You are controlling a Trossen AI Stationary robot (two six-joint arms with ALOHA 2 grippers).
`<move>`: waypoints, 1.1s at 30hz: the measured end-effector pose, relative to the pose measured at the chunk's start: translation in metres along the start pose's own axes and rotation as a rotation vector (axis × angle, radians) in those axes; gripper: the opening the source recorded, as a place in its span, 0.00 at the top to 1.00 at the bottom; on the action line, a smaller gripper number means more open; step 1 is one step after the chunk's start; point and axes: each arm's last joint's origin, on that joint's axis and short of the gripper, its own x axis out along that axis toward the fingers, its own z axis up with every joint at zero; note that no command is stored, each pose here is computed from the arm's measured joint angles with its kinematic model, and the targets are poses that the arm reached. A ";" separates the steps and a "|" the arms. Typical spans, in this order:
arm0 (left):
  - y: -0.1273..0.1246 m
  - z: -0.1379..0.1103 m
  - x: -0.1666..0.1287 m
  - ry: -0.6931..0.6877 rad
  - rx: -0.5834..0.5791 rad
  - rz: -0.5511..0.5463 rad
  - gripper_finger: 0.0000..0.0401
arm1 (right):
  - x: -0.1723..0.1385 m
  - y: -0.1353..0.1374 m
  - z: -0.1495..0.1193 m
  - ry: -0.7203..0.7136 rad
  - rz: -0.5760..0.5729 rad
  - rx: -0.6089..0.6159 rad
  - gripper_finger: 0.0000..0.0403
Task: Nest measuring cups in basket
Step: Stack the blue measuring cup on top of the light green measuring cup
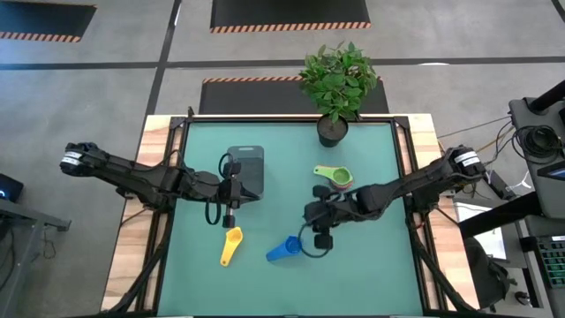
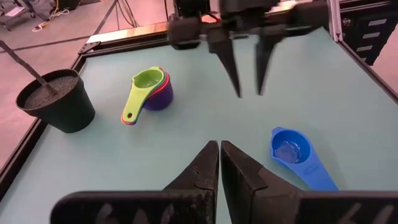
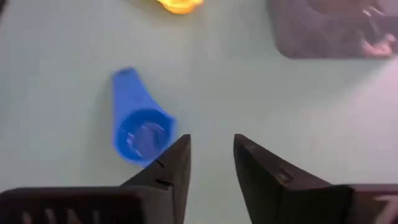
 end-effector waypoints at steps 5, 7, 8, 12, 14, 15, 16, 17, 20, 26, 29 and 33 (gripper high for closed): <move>0.000 0.000 0.000 -0.001 0.000 0.000 1.00 | 0.015 0.016 0.004 0.004 0.044 -0.084 0.61; 0.000 0.000 0.000 -0.001 0.000 0.000 1.00 | 0.022 0.022 0.006 0.011 0.054 -0.127 0.58; 0.000 0.000 0.000 -0.001 -0.001 0.000 1.00 | 0.025 0.025 0.007 0.016 0.065 -0.147 0.57; 0.000 0.000 0.000 -0.001 0.000 0.000 1.00 | 0.039 0.036 0.012 0.035 0.115 -0.197 0.54; 0.000 0.000 0.000 -0.001 0.000 0.000 1.00 | 0.045 0.040 0.013 0.053 0.145 -0.209 0.55; 0.000 0.000 0.000 -0.001 0.000 0.000 1.00 | 0.049 0.041 0.013 0.066 0.152 -0.212 0.55; 0.000 0.000 0.000 -0.001 0.000 0.000 1.00 | 0.052 0.042 0.012 0.087 0.161 -0.215 0.55; 0.000 0.000 0.000 -0.001 0.000 0.000 1.00 | 0.056 0.043 0.011 0.107 0.167 -0.217 0.56; 0.000 0.000 0.000 -0.001 0.000 0.000 1.00 | 0.067 0.045 0.006 0.182 0.190 -0.223 0.58; 0.000 0.000 0.000 -0.001 0.000 0.000 1.00 | 0.084 0.050 0.000 0.272 0.257 -0.251 0.61; 0.000 0.000 0.000 -0.001 0.000 0.000 1.00 | 0.087 0.051 0.000 0.273 0.265 -0.273 0.64; 0.000 0.000 0.000 0.000 0.000 0.000 1.00 | 0.089 0.049 -0.002 0.279 0.262 -0.297 0.69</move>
